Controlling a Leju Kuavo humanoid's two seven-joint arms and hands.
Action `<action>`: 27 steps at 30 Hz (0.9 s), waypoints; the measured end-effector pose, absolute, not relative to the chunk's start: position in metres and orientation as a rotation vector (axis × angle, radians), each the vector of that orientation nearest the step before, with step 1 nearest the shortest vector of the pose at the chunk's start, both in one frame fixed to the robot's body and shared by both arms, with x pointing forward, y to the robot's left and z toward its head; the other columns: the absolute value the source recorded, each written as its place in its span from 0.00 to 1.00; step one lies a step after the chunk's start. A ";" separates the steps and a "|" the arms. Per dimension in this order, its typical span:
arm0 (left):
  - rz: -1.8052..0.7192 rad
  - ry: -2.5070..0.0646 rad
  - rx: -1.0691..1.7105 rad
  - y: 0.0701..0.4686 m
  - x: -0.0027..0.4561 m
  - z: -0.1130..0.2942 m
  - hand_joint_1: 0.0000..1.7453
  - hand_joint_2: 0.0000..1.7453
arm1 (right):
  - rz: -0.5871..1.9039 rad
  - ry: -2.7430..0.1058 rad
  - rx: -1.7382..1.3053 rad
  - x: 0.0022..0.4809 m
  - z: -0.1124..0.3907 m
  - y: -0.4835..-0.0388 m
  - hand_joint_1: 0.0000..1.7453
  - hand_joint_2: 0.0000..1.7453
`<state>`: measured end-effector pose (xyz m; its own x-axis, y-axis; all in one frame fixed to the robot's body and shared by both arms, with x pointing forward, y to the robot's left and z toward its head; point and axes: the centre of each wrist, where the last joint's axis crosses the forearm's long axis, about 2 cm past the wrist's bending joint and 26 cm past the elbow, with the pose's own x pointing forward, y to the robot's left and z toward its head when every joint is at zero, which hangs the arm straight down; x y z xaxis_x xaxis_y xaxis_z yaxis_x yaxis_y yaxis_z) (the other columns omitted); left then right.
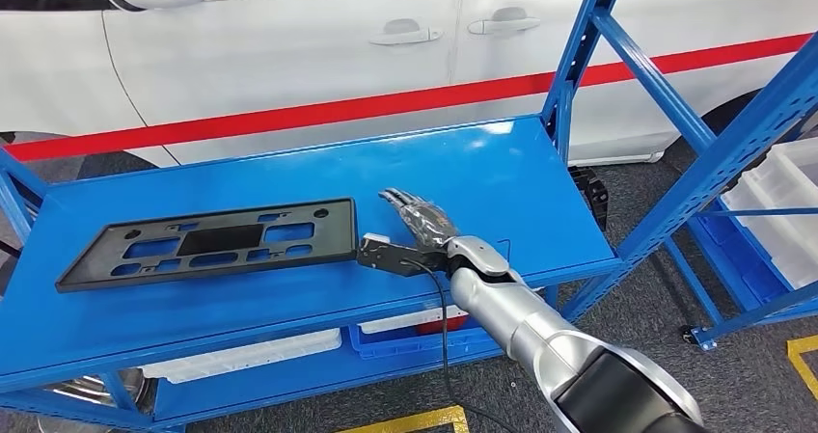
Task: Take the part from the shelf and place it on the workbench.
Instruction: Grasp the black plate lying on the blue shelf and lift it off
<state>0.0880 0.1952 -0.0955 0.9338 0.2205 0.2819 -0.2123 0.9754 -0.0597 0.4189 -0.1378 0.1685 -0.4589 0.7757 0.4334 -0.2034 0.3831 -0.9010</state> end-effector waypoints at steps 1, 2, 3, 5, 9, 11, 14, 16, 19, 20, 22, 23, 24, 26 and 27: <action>0.221 -0.290 -0.028 0.195 0.088 -0.095 0.00 0.00 | 1.262 -1.673 -0.504 0.418 0.171 -0.133 0.00 1.00; 0.222 -0.288 -0.027 0.195 0.089 -0.095 0.00 0.00 | 1.267 -1.678 -0.497 0.418 0.173 -0.128 0.00 1.00; 0.222 -0.285 -0.026 0.195 0.089 -0.095 0.00 0.00 | 1.271 -1.685 -0.491 0.418 0.176 -0.124 0.00 1.00; 0.224 -0.279 -0.022 0.195 0.089 -0.095 0.00 0.00 | 1.279 -1.696 -0.478 0.419 0.180 -0.119 0.00 1.00; 0.227 -0.270 -0.011 0.196 0.086 -0.096 0.00 0.00 | 1.285 -1.707 -0.456 0.420 0.185 -0.112 0.00 1.00; 0.227 -0.267 -0.008 0.196 0.085 -0.096 0.00 0.00 | 1.285 -1.705 -0.449 0.420 0.186 -0.111 0.00 1.00; 0.228 -0.265 -0.007 0.196 0.084 -0.096 0.00 0.00 | 1.284 -1.698 -0.441 0.420 0.185 -0.109 0.00 1.00; 0.227 -0.264 -0.006 0.196 0.084 -0.096 0.00 0.00 | 1.286 -1.693 -0.440 0.420 0.184 -0.109 0.00 1.00; 0.226 -0.265 -0.007 0.196 0.085 -0.096 0.00 0.00 | 1.281 -1.684 -0.443 0.419 0.182 -0.110 0.00 1.00; 0.225 -0.266 -0.007 0.196 0.085 -0.096 0.00 0.00 | 1.279 -1.681 -0.444 0.419 0.182 -0.110 0.00 1.00; 0.223 -0.268 -0.009 0.196 0.086 -0.096 0.00 0.00 | 1.274 -1.676 -0.440 0.419 0.180 -0.111 0.00 1.00; 0.221 -0.269 -0.010 0.196 0.087 -0.096 0.00 0.00 | 1.271 -1.676 -0.434 0.419 0.179 -0.111 0.00 1.00; 0.219 -0.270 -0.011 0.196 0.088 -0.095 0.00 0.00 | 1.268 -1.677 -0.427 0.419 0.179 -0.111 0.00 1.00; 0.215 -0.271 -0.012 0.196 0.090 -0.095 0.00 0.00 | 1.264 -1.681 -0.414 0.419 0.178 -0.111 0.00 1.00; 0.214 -0.272 -0.012 0.196 0.091 -0.095 0.00 0.00 | 1.263 -1.683 -0.410 0.419 0.178 -0.111 0.00 1.00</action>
<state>0.0909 0.1957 -0.0949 0.9407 0.2115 0.2653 -0.2082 0.9772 -0.0408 0.4188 -0.1111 0.1783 -0.4857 0.7264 0.4862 -0.2639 0.4085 -0.8738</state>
